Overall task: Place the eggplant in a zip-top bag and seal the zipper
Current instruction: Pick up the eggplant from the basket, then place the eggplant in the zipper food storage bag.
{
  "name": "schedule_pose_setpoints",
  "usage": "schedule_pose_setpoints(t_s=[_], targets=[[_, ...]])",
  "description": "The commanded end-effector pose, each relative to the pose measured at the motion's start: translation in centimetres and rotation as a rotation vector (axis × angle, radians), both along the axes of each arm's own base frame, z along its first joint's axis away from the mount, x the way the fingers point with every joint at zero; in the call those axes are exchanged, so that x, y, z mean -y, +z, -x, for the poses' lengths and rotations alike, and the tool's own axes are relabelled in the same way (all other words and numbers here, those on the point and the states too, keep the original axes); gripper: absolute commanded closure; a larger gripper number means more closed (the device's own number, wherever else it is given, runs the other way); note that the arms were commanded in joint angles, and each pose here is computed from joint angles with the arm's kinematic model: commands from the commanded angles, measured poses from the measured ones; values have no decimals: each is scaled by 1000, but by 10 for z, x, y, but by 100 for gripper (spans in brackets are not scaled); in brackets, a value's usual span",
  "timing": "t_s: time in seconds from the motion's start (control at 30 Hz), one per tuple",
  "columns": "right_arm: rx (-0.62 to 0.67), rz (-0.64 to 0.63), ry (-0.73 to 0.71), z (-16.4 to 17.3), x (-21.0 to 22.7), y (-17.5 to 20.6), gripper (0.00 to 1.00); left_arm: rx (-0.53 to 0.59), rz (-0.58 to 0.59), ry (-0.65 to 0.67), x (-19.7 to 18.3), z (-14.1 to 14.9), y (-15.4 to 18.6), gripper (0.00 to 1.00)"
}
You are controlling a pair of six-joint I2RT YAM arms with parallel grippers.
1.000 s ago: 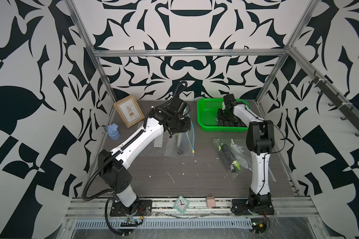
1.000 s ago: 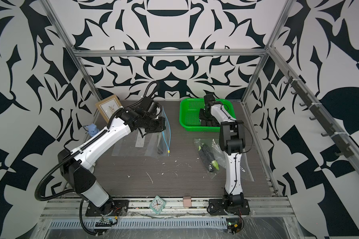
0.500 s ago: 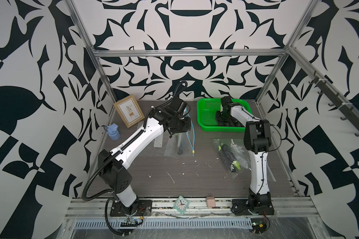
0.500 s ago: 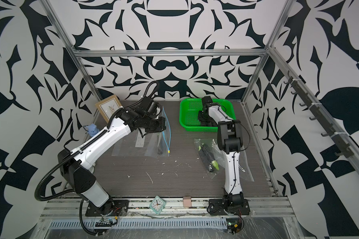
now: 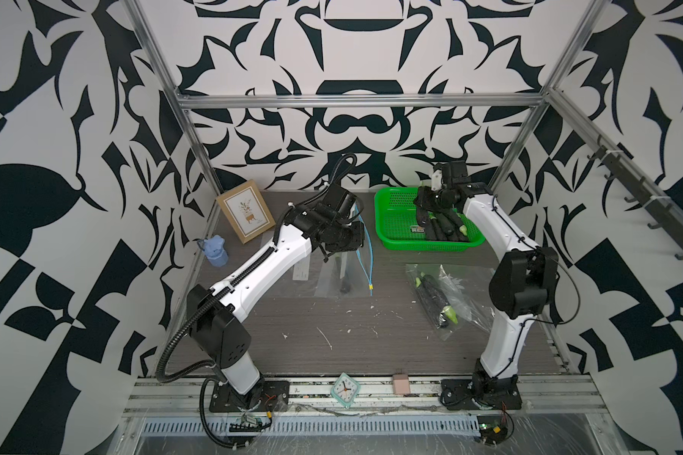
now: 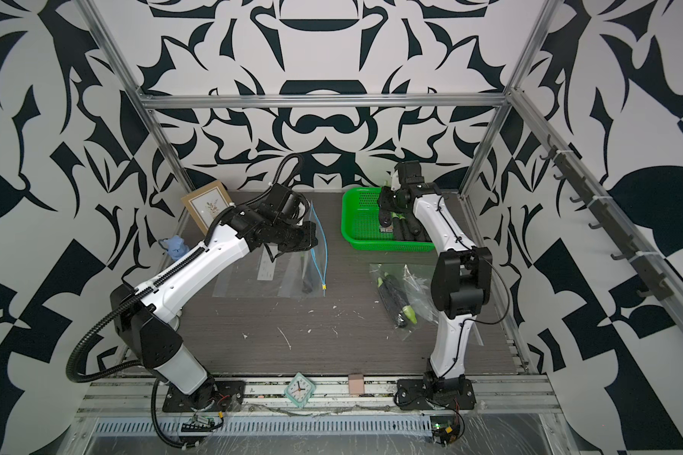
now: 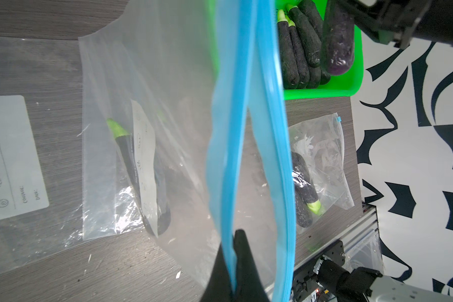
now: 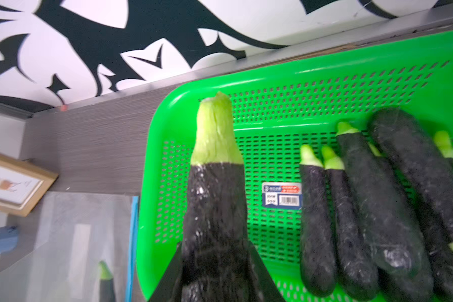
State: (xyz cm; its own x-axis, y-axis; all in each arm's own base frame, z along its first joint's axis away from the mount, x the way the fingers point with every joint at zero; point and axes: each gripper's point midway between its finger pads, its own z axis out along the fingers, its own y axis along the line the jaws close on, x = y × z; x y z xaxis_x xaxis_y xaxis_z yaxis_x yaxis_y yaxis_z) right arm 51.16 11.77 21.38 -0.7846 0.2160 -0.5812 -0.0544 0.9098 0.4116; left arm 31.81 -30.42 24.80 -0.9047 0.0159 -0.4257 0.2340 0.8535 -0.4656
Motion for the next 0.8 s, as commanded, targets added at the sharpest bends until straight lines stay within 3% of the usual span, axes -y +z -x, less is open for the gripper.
schedule_pose_setpoints(t_s=[0.0, 0.4, 0.77], targets=[[12, -135, 69, 29, -19, 25, 84, -4, 11, 4, 2, 1, -1, 100], [-45, -373, 254, 157, -52, 72, 84, 63, -6, -36, 10, -4, 3, 100], [-253, -431, 425, 254, -98, 79, 84, 130, -27, -99, 30, 0, 0, 100]])
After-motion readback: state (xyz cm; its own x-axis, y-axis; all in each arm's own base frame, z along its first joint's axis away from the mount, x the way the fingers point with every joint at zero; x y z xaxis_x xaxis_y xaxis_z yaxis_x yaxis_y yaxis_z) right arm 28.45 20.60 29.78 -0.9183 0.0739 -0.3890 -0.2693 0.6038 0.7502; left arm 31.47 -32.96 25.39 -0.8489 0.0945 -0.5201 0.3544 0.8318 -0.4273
